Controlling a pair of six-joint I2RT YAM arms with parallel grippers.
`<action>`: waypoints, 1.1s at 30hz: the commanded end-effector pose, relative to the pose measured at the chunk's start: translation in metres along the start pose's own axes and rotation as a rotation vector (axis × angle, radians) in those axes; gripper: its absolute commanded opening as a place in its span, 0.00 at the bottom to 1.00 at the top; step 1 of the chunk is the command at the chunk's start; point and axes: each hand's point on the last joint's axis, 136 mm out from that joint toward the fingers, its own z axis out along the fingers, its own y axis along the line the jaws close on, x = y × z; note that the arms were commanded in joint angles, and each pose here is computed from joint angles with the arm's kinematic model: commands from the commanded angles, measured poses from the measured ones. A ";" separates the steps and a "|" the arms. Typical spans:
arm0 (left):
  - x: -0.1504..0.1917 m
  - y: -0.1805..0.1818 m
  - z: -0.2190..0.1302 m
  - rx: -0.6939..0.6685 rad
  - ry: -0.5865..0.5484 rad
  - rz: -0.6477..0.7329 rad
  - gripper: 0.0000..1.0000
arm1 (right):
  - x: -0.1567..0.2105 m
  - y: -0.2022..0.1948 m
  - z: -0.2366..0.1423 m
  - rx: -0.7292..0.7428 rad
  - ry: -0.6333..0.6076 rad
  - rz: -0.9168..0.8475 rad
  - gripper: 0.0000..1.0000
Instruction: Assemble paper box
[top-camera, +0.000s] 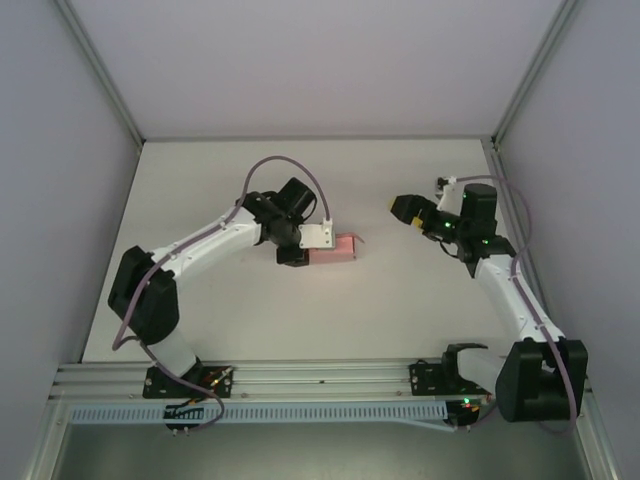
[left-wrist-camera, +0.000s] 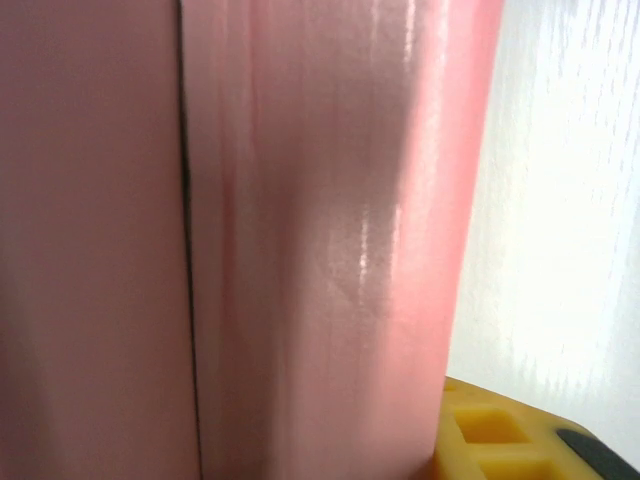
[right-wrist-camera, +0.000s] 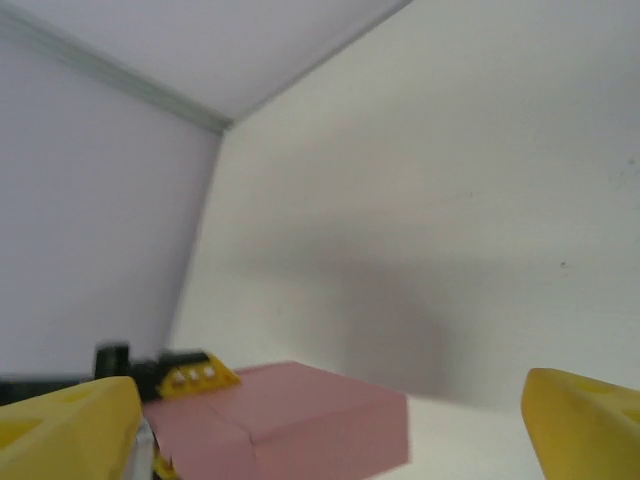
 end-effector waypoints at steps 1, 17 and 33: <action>0.007 -0.008 0.005 0.115 0.011 -0.067 0.36 | 0.020 0.027 0.009 0.021 0.111 -0.362 0.91; 0.012 0.007 0.036 0.197 0.084 -0.143 0.40 | 0.064 0.015 0.064 0.223 0.357 -0.563 0.57; 0.005 0.020 0.030 0.143 0.074 -0.155 0.42 | 0.081 0.000 0.095 0.293 0.477 -0.523 0.12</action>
